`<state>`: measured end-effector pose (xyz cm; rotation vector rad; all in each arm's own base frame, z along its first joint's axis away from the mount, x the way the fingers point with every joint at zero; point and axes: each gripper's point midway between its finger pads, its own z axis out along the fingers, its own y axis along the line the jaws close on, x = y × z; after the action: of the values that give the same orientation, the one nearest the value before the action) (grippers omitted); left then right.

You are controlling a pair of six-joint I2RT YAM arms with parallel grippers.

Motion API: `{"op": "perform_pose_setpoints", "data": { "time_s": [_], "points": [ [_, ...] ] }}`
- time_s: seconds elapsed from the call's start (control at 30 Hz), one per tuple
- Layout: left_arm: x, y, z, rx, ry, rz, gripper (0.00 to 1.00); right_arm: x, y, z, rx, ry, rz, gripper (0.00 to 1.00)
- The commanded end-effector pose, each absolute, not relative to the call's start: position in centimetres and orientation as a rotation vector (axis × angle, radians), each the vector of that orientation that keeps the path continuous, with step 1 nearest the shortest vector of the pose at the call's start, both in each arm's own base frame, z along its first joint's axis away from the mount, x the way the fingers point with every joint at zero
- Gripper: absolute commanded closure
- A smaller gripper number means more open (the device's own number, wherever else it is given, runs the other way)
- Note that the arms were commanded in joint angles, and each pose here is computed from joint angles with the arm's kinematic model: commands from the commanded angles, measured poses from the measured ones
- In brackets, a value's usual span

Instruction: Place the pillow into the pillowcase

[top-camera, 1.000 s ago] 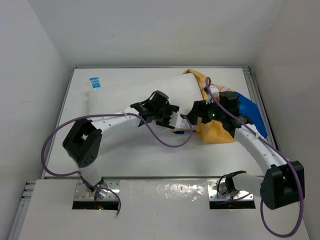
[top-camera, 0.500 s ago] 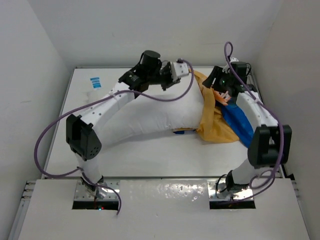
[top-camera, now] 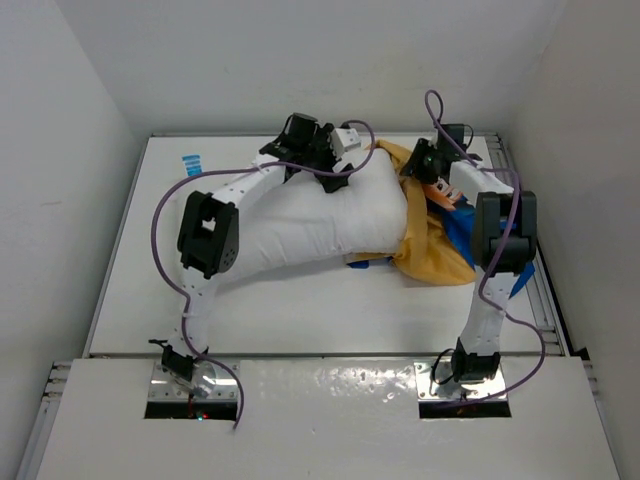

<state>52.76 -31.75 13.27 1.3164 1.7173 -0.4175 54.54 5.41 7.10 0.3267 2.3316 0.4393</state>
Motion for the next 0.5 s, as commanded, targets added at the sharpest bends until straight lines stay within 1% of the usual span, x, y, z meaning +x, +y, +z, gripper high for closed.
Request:
{"op": "perform_pose_setpoints", "data": {
  "time_s": [0.0, 0.03, 0.07, 0.1, 0.13, 0.17, 0.2, 0.23, 0.27, 0.33, 0.37, 0.43, 0.47],
  "points": [
    [52.2, -30.4, 10.5, 1.476, 1.708, -0.398, 0.00, 55.9, 7.3, 9.4, 0.266, 2.221, 0.529, 0.66],
    [51.1, -30.5, 9.8, 1.510, 1.721, -0.437, 0.07, 56.0, 7.8, 9.7, 0.250, 2.204, 0.528, 0.76],
    [50.0, -31.1, 9.6, 1.558, 1.687, -0.494, 0.17, 56.0, 7.9, 10.2, 0.245, 2.186, 0.520, 0.97],
    [49.1, -31.4, 9.2, 1.582, 1.691, -0.527, 0.33, 56.4, 7.7, 10.7, 0.247, 2.162, 0.489, 1.00],
    [48.0, -31.5, 9.1, 1.609, 1.699, -0.561, 0.71, 56.4, 8.3, 11.3, 0.234, 2.150, 0.476, 1.00],
    [47.3, -31.8, 9.2, 1.635, 1.683, -0.580, 0.90, 56.5, 8.3, 12.2, 0.236, 2.128, 0.458, 1.00],
    [46.1, -32.2, 9.2, 1.664, 1.692, -0.605, 1.00, 56.7, 8.4, 12.9, 0.242, 2.107, 0.411, 1.00],
    [45.2, -32.2, 10.1, 1.694, 1.669, -0.615, 1.00, 56.7, 8.2, 13.3, 0.255, 2.094, 0.381, 1.00],
    [44.2, -33.1, 11.0, 1.781, 1.546, -0.634, 1.00, 57.0, 8.2, 14.2, 0.266, 2.057, 0.356, 1.00],
    [41.9, -33.0, 13.8, 1.856, 1.443, -0.661, 1.00, 57.2, 7.9, 16.3, 0.292, 1.996, 0.291, 1.00],
    [40.9, -33.7, 15.0, 1.916, 1.321, -0.661, 1.00, 57.4, 7.9, 17.2, 0.300, 1.976, 0.277, 1.00],
    [38.4, -33.6, 16.6, 1.996, 1.248, -0.678, 1.00, 57.4, 8.1, 17.5, 0.317, 1.982, 0.249, 1.00],
    [37.6, -34.4, 17.7, 2.074, 1.106, -0.636, 1.00, 57.7, 7.7, 18.1, 0.349, 1.973, 0.223, 1.00]
  ]
}}
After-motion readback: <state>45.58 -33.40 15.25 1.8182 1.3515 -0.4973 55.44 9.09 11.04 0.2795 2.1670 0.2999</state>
